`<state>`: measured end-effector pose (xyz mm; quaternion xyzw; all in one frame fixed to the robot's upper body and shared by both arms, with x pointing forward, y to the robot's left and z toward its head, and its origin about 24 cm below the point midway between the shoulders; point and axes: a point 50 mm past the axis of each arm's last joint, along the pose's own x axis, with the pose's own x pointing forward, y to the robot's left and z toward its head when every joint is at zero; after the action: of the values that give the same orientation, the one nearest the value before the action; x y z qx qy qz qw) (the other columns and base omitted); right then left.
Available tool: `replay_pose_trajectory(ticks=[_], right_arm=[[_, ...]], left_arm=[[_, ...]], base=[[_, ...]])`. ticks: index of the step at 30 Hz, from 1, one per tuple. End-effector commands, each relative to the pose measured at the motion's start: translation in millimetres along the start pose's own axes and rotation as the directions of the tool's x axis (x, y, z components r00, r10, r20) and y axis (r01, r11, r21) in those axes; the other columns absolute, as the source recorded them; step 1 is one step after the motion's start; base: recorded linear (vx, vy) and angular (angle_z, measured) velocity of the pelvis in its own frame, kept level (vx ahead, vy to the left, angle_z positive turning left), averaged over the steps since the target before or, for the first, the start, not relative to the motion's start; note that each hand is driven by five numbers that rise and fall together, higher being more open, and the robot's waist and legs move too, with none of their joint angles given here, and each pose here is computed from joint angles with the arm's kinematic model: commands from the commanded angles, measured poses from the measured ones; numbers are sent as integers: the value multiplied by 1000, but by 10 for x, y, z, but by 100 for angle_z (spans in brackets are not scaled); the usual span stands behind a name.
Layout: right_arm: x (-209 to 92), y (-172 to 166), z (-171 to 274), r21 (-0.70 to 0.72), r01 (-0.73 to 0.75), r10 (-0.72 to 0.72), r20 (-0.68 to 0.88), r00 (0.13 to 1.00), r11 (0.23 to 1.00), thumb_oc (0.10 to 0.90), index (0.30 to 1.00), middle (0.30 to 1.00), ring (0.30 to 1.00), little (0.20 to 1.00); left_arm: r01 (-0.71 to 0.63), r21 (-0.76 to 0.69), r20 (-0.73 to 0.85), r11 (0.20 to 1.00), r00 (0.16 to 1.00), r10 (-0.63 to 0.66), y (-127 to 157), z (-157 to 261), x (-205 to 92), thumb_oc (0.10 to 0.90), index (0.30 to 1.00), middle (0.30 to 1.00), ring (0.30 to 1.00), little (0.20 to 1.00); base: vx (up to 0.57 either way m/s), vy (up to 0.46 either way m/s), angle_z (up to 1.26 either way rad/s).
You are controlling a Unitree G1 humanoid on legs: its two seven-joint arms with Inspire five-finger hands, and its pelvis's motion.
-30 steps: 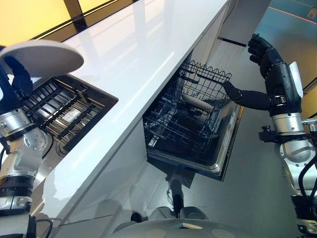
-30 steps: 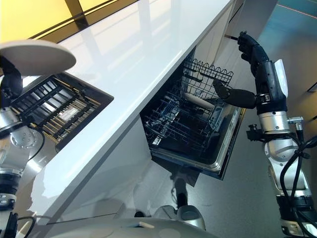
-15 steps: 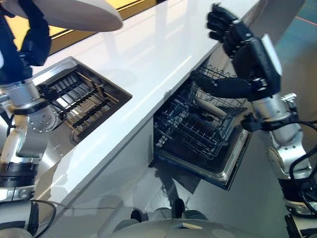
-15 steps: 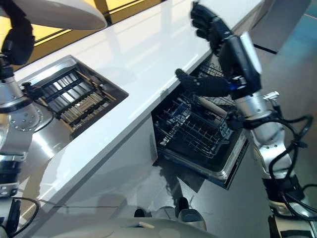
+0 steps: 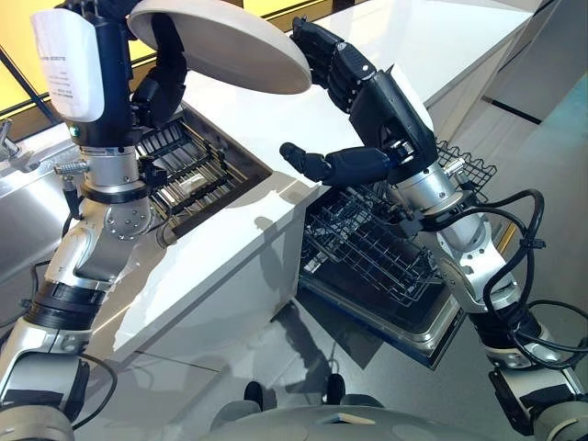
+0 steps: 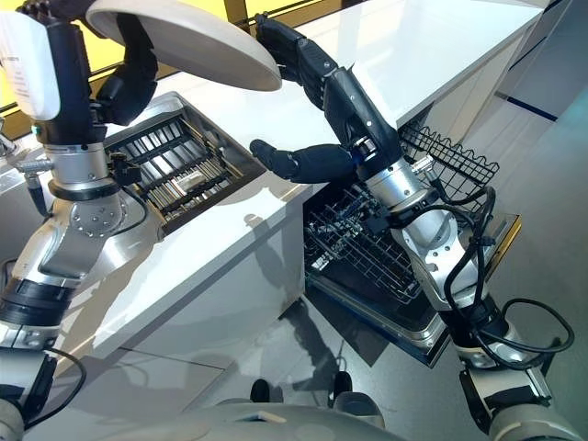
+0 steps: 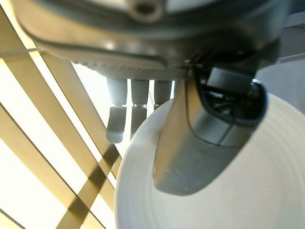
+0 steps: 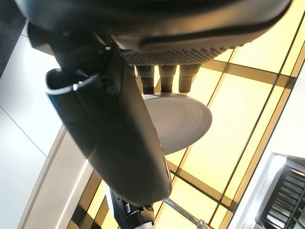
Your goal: Pick up plates and place into dishwasher.
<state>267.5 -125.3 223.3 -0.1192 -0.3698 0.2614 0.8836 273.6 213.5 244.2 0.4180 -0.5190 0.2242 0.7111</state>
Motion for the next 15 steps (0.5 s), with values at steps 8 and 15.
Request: replay_pose_trajectory(ticks=[8,15], right_arm=[[290,22,444,18,47,-50,274,960,999,800,900,900,900,900],[321,68,437,50,72,-83,271,959,996,127,324,324,324,227]], left_arm=[[-103,-178,184,979,973,136,-32,446,351,100,300,300,300,200],[-43,-264,225,964,969,105,-130,623,297,100,300,300,300,200]], base=[[0,0,0],[0,0,0]])
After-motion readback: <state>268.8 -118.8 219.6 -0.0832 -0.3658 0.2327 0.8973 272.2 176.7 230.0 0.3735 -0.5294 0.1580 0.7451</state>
